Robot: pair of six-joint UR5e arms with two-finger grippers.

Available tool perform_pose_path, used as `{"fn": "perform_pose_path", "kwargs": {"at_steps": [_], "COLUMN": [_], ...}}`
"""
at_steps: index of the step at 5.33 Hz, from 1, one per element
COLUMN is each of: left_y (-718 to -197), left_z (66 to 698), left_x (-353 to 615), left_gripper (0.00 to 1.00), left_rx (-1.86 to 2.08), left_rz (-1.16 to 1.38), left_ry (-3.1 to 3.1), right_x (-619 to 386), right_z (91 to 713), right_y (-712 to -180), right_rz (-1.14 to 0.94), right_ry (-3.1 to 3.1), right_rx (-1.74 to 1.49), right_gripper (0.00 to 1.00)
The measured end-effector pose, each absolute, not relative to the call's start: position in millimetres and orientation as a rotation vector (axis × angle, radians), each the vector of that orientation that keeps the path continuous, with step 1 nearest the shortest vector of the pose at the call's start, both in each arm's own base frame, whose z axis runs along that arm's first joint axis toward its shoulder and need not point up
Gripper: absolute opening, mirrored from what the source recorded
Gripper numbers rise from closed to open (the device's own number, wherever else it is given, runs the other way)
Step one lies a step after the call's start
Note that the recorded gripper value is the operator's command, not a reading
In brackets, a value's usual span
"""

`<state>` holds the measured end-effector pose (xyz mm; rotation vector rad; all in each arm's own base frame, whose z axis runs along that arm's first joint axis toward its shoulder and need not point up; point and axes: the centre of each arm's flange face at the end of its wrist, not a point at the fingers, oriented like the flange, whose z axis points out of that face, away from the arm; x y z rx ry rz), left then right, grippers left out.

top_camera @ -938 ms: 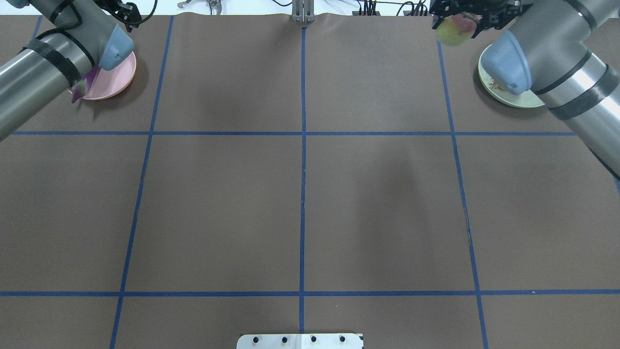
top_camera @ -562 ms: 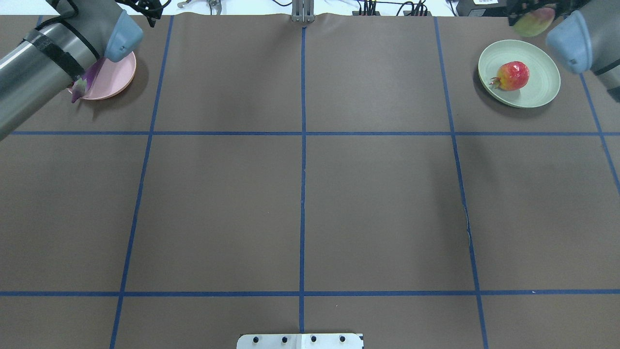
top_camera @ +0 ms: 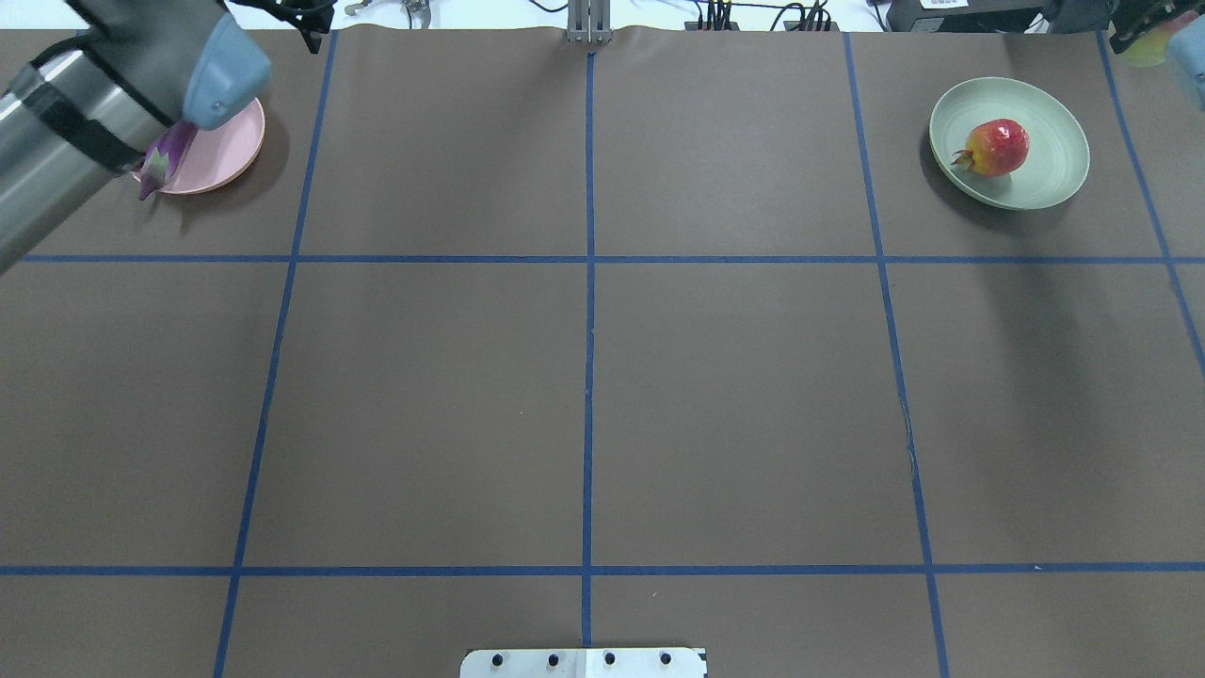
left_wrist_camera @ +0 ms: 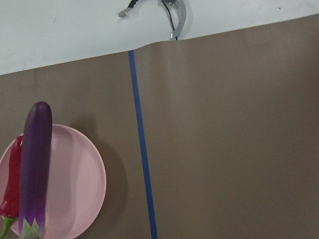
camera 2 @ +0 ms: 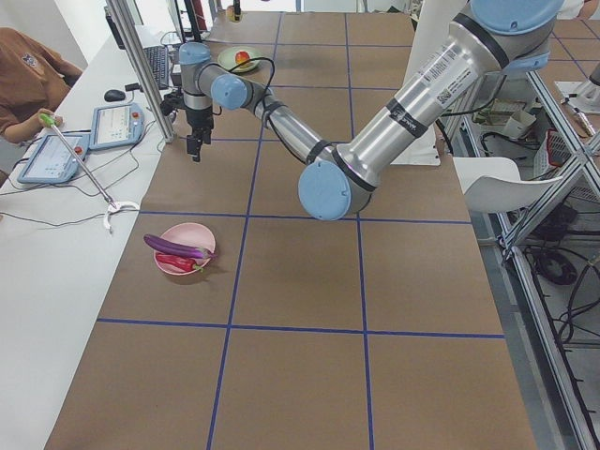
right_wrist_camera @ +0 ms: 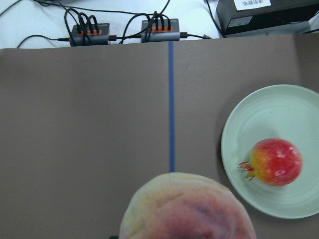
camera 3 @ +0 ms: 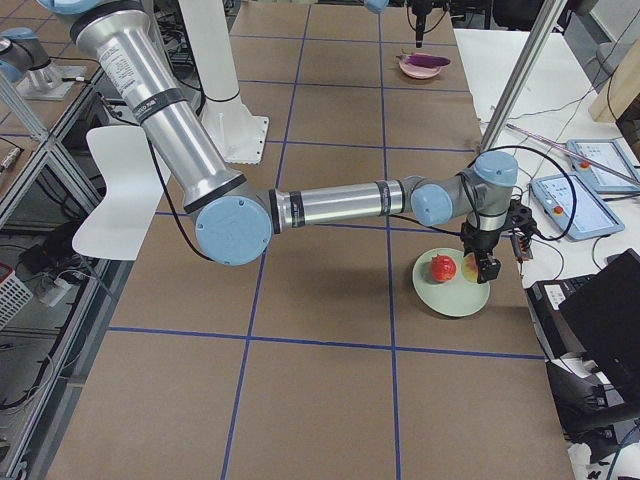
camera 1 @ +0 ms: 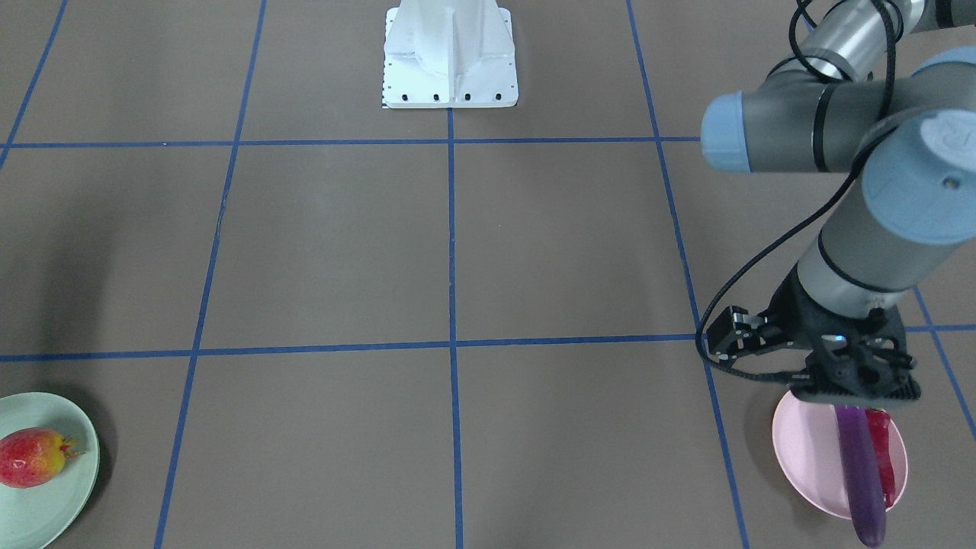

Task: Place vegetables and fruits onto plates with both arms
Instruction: 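Carry the peach to the green plate while the left releases the eggplant, then lower the peach beside the pomegranate and open the right gripper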

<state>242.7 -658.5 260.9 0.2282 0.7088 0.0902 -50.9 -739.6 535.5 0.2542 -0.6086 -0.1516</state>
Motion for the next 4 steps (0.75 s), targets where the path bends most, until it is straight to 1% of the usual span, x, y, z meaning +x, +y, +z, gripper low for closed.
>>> {"fn": "perform_pose_path", "kwargs": {"at_steps": [1,2,3,4], "left_y": [-600,-552,-520,-503], "left_z": [284,304,324,347], "left_x": [214,188,161,133], "left_gripper": [1.00,1.00,1.00,1.00], "left_rx": [0.240,0.257,0.279,0.292], "left_rz": [0.106,0.140,0.192,0.229], "left_ry": [0.731,0.737,0.720,0.692], "right_x": [-59,-72,-94,-124], "right_z": [563,579,583,588], "right_y": [-743,-747,-748,-747], "right_rz": [-0.165,-0.177,-0.184,-0.182], "right_ry": [-0.611,-0.613,-0.617,-0.614], "right_rx": [0.260,0.261,0.260,0.264], "right_gripper": [0.00,0.00,0.00,0.00]}}
